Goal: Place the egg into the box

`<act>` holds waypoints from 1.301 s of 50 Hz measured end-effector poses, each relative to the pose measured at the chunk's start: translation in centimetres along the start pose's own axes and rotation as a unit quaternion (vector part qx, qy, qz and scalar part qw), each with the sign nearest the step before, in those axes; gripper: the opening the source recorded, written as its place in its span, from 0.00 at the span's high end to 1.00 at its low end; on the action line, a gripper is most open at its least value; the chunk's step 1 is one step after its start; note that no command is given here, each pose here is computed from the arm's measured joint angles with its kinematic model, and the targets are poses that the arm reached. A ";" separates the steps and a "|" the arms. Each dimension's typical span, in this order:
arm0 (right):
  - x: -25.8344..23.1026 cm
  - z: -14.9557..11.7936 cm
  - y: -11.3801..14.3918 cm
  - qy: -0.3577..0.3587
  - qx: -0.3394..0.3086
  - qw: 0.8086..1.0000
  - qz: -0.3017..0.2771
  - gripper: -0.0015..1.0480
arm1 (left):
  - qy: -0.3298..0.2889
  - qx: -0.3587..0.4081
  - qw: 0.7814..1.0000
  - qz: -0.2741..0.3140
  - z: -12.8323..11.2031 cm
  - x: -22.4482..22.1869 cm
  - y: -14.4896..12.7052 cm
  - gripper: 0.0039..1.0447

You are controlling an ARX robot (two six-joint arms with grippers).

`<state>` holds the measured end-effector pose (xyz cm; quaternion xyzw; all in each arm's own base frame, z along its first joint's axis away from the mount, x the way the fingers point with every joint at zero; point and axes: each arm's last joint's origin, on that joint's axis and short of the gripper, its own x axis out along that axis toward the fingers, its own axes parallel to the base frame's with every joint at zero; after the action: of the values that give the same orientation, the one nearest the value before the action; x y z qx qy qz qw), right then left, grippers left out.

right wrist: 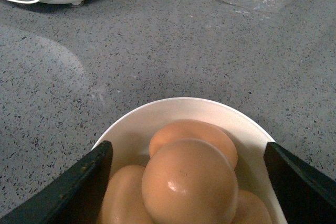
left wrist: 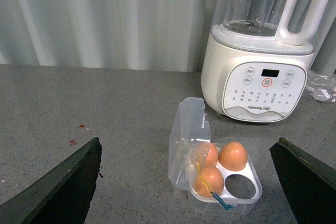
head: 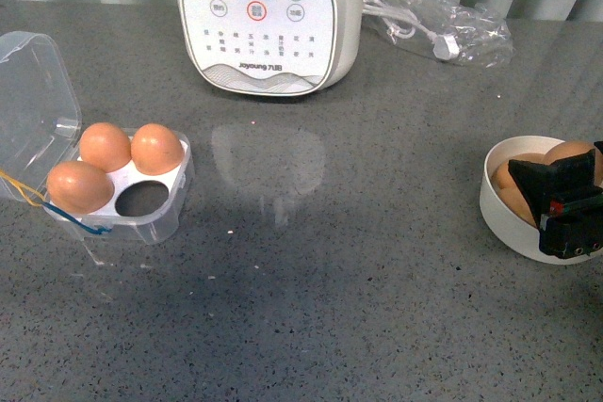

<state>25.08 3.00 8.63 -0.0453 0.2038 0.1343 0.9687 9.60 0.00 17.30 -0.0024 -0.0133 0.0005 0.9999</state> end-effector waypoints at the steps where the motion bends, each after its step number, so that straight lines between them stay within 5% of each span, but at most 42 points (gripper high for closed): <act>1: 0.0 0.0 0.0 0.000 0.000 1.000 0.000 0.22 | 0.000 0.000 1.000 0.000 0.0 0.0 0.0 0.06; 17: 0.1 0.1 0.2 0.005 -0.004 1.000 0.000 0.59 | 0.000 0.000 1.000 0.000 0.0 0.0 0.0 0.06; 25: -0.3 0.8 0.2 -0.003 -0.010 1.000 -0.008 0.60 | 0.000 0.000 1.000 0.000 0.0 0.0 0.0 0.06; 34: -2.4 4.6 -0.1 -0.048 -0.026 0.999 -0.006 0.60 | 0.000 0.000 1.000 0.000 0.0 0.0 0.0 0.06; 42: -3.1 8.9 -0.8 -0.093 0.005 0.994 0.049 0.60 | 0.000 0.000 1.000 0.000 0.0 0.0 0.0 0.06; 51: -1.0 11.1 -0.6 -0.066 0.017 0.990 0.125 0.60 | 0.000 0.000 1.000 0.000 0.0 0.0 0.0 0.06; 65: 4.7 13.5 3.8 -0.010 -0.117 0.968 0.220 0.60 | 0.000 0.000 1.000 0.000 0.0 0.0 0.0 0.06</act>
<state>33.36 9.72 18.87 -0.1113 0.1822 0.3677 0.9051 9.60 0.00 17.30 -0.0024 -0.0133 0.0005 0.9999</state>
